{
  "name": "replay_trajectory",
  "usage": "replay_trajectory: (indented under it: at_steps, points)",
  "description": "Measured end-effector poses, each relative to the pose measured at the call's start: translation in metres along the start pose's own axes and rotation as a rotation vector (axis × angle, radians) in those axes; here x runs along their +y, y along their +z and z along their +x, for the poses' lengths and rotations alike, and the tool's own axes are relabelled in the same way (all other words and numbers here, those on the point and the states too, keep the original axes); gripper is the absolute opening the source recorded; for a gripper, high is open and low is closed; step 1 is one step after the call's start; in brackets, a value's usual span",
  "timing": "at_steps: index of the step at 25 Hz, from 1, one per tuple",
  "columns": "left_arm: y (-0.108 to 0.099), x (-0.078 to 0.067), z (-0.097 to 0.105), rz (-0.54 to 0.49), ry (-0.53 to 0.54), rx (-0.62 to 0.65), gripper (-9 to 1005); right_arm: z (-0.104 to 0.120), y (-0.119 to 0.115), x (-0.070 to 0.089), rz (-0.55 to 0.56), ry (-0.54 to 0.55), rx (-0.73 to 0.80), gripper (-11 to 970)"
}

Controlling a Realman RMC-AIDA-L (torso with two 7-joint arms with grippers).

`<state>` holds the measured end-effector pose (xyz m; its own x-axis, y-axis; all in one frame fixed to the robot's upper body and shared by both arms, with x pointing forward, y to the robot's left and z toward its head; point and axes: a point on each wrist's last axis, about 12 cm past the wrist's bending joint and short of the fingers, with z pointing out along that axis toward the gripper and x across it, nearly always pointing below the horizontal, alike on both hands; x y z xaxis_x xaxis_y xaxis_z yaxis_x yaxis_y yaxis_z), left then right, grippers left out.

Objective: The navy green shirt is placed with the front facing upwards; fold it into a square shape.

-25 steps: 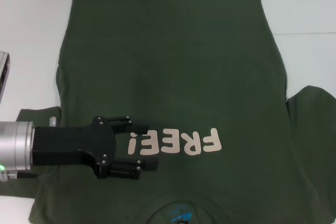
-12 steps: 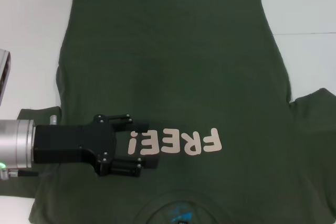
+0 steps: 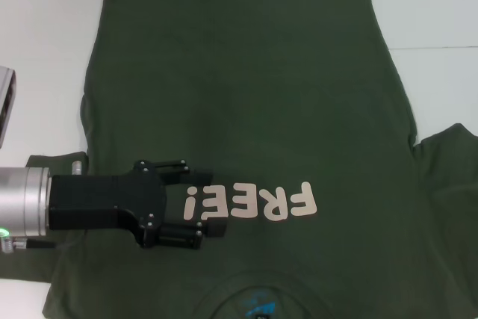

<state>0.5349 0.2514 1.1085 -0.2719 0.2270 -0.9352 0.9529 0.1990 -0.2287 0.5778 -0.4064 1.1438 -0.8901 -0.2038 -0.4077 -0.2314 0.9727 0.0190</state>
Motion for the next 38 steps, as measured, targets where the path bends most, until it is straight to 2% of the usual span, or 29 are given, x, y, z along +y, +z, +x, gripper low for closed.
replay_trajectory:
  at_steps: [5, 12, 17, 21, 27, 38]
  points:
    - [0.0, 0.0, 0.0, 0.001, -0.003, 0.0, 815, -0.015, -0.011, 0.019, -0.102, -0.034, -0.023, 0]
    - [0.0, 0.0, 0.0, 0.002, -0.003, -0.001, 813, -0.035, -0.029, 0.052, -0.341, -0.096, -0.133, 0]
    - [0.0, 0.0, 0.0, 0.002, -0.004, -0.001, 812, -0.047, -0.028, 0.08, -0.464, -0.172, -0.178, -1]
    - [-0.001, -0.001, 0.001, -0.003, -0.007, -0.003, 811, -0.051, -0.021, 0.103, -0.5, -0.232, -0.188, -1]
    - [-0.003, -0.001, 0.003, -0.011, -0.012, -0.007, 809, -0.056, -0.007, 0.124, -0.527, -0.301, -0.197, -1]
    - [-0.003, -0.001, 0.003, -0.012, -0.01, -0.008, 807, -0.062, 0.018, 0.147, -0.534, -0.372, -0.176, -1]
